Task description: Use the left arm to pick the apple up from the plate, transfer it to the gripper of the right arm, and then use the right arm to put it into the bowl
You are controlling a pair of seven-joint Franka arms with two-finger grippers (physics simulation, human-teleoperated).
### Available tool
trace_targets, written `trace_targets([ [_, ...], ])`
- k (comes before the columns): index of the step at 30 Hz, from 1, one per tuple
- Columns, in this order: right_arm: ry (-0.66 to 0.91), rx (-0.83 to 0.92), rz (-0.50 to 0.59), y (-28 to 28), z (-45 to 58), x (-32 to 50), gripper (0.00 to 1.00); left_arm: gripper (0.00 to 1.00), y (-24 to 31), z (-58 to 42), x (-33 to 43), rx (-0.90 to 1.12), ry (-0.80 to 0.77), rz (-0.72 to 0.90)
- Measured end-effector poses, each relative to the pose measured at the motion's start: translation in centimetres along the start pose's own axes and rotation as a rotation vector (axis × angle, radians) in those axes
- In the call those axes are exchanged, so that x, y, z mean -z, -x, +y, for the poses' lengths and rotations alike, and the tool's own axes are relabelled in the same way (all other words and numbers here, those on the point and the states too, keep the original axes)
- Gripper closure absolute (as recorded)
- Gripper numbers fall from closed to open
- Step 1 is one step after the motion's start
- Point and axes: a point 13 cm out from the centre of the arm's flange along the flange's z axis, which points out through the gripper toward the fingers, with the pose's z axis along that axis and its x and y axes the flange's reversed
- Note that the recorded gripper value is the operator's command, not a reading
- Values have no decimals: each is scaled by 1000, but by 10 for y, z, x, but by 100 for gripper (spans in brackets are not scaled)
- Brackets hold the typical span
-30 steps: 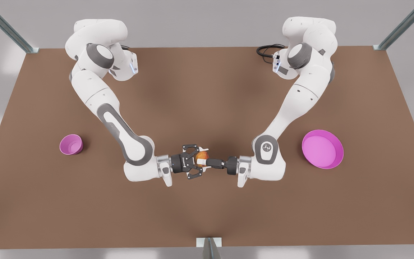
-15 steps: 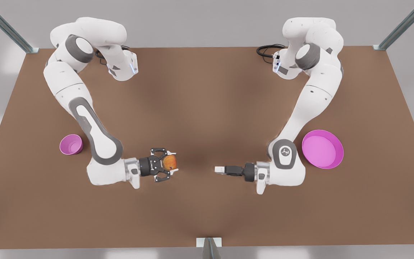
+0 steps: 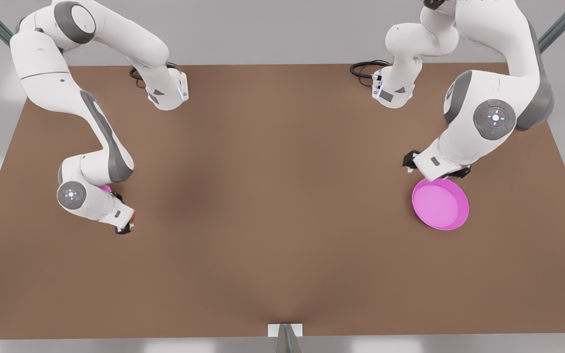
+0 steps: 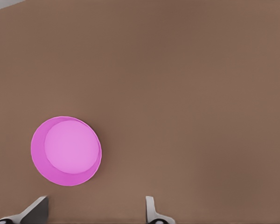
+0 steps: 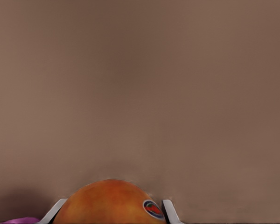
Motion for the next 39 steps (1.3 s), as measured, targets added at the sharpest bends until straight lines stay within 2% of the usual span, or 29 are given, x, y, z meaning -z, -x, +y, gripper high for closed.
trace_targets([
  [3, -10, -51, 33, -36, 19, -12, 29, 0, 16, 22, -8, 31, 34, 43],
  [10, -20, -167, 48, -88, 77, -42, 29, 0, 10, 37, -20, 66, 83, 109],
  [23, 35, -282, 18, -99, 166, -90, 28, 0, -2, 35, -23, 95, 69, 160],
  [31, -8, -305, 12, -105, 159, -91, 27, 0, -4, 34, -23, 104, 69, 165],
  [34, -16, -310, 10, -106, 157, -92, 21, 0, -4, 35, -23, 108, 68, 166],
  [35, -19, -311, 10, -106, 157, -92, 0, 0, -4, 35, -23, 108, 68, 166],
  [39, -24, -318, 12, -107, 156, -91, 0, 0, -4, 35, -23, 111, 68, 167],
])
